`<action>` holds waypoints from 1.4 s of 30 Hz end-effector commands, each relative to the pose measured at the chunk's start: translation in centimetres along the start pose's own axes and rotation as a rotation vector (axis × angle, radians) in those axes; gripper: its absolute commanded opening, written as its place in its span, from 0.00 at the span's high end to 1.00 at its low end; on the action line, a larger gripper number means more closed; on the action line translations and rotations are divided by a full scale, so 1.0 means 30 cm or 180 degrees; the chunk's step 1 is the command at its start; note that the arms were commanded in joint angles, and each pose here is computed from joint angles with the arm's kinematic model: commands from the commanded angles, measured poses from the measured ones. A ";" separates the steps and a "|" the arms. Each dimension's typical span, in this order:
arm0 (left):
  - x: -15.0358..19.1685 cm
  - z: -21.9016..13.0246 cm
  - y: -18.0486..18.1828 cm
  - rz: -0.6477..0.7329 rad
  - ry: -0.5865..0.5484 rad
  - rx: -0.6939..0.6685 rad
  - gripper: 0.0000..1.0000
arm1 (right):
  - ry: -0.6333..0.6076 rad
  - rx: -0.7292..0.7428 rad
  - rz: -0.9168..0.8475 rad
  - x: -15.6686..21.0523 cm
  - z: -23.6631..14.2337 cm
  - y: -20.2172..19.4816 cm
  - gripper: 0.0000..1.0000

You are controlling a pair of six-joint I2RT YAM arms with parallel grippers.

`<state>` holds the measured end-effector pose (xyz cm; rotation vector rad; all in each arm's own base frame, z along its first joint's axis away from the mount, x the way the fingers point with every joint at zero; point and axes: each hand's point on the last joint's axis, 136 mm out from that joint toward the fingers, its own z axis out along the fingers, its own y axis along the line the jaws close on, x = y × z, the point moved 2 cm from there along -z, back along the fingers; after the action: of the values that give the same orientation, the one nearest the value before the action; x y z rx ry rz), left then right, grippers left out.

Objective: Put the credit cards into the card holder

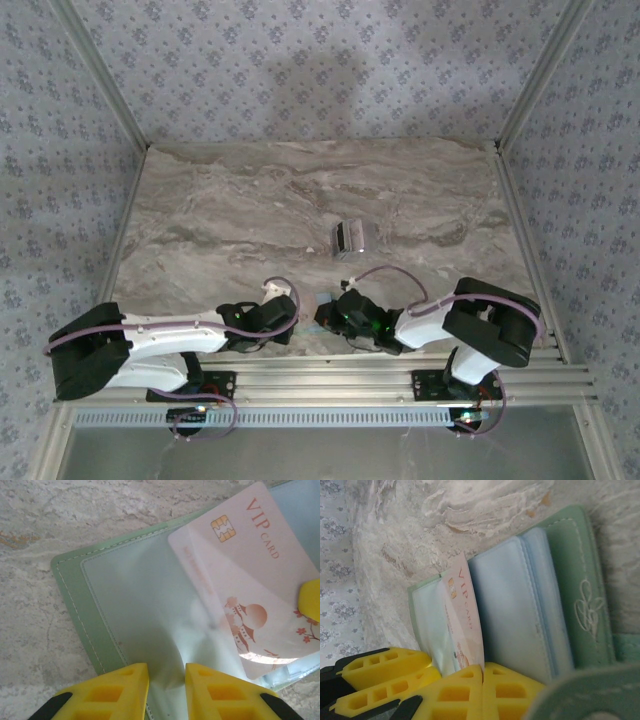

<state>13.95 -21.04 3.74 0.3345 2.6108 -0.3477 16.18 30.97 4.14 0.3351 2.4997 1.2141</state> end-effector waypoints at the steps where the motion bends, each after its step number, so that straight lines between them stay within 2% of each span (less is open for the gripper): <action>1: 0.081 0.018 0.061 0.0085 0.0290 -0.0237 0.74 | -0.0058 0.0568 0.0003 0.014 -0.022 -0.155 1.00; 26: 0.098 0.036 0.071 0.0098 0.0320 -0.0267 0.74 | -0.0124 0.0513 0.0163 -0.009 0.017 -0.118 1.00; 42: 0.100 0.038 0.071 0.0107 0.0326 -0.0266 0.74 | 0.0008 0.0366 0.0155 0.047 0.061 -0.072 1.00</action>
<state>14.14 -21.05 3.52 0.3323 2.6042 -0.3302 16.15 32.02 4.01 0.4137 2.4949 1.2310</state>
